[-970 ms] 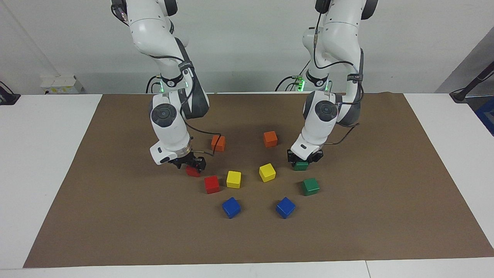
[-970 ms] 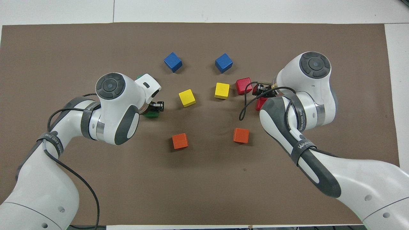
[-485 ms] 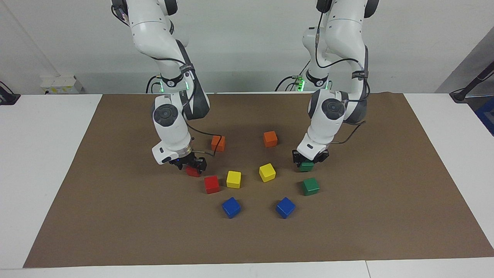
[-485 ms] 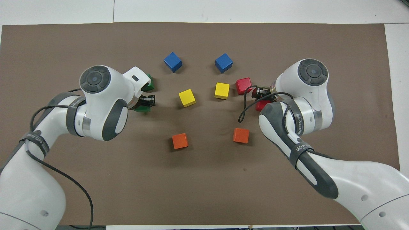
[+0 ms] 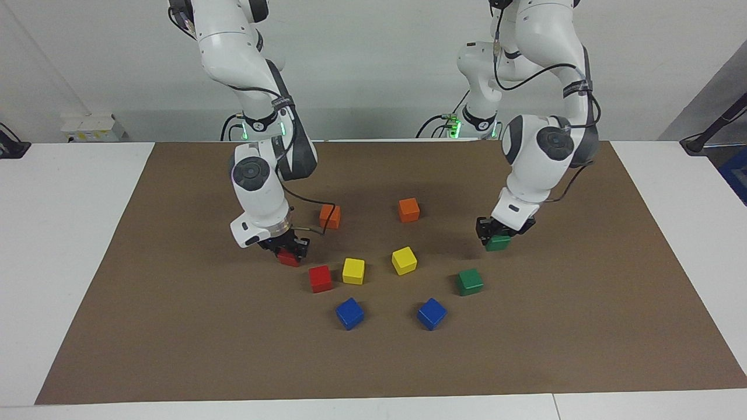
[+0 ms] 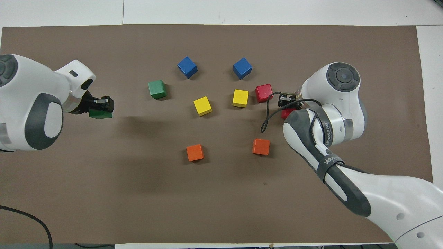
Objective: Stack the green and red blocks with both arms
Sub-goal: 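Carry the green block outward with the left gripper while the right carries red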
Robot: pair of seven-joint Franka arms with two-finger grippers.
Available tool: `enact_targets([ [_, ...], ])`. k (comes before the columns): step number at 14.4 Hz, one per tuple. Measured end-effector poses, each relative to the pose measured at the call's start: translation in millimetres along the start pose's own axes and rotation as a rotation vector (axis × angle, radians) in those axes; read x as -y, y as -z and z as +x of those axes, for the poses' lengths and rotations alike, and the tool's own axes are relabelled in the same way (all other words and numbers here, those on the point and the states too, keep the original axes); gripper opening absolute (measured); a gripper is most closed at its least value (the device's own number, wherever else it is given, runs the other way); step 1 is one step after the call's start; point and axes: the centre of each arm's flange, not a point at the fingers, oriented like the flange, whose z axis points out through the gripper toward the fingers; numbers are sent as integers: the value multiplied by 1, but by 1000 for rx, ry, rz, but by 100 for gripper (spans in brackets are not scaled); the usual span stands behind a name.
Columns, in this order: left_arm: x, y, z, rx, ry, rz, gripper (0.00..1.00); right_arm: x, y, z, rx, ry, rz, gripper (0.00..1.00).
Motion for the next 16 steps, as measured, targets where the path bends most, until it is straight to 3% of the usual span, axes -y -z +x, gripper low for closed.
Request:
enact_targets([
  [2,44,2,-1,8,-46,-1,55,-49,16,24,6,88,-8,55],
  [4,97,2,-5,9,-77,-3,55,-140,31,52,-3,151,-7,55],
  [7,156,-1,-18,7,-102,-5,55,-230,37,64,-10,188,-7,55],
  [11,170,-37,-32,-34,-95,11,55,-218,37,64,-12,223,-6,55],
  [16,168,-65,-44,-37,-95,15,55,-185,31,61,-15,293,-10,55],
])
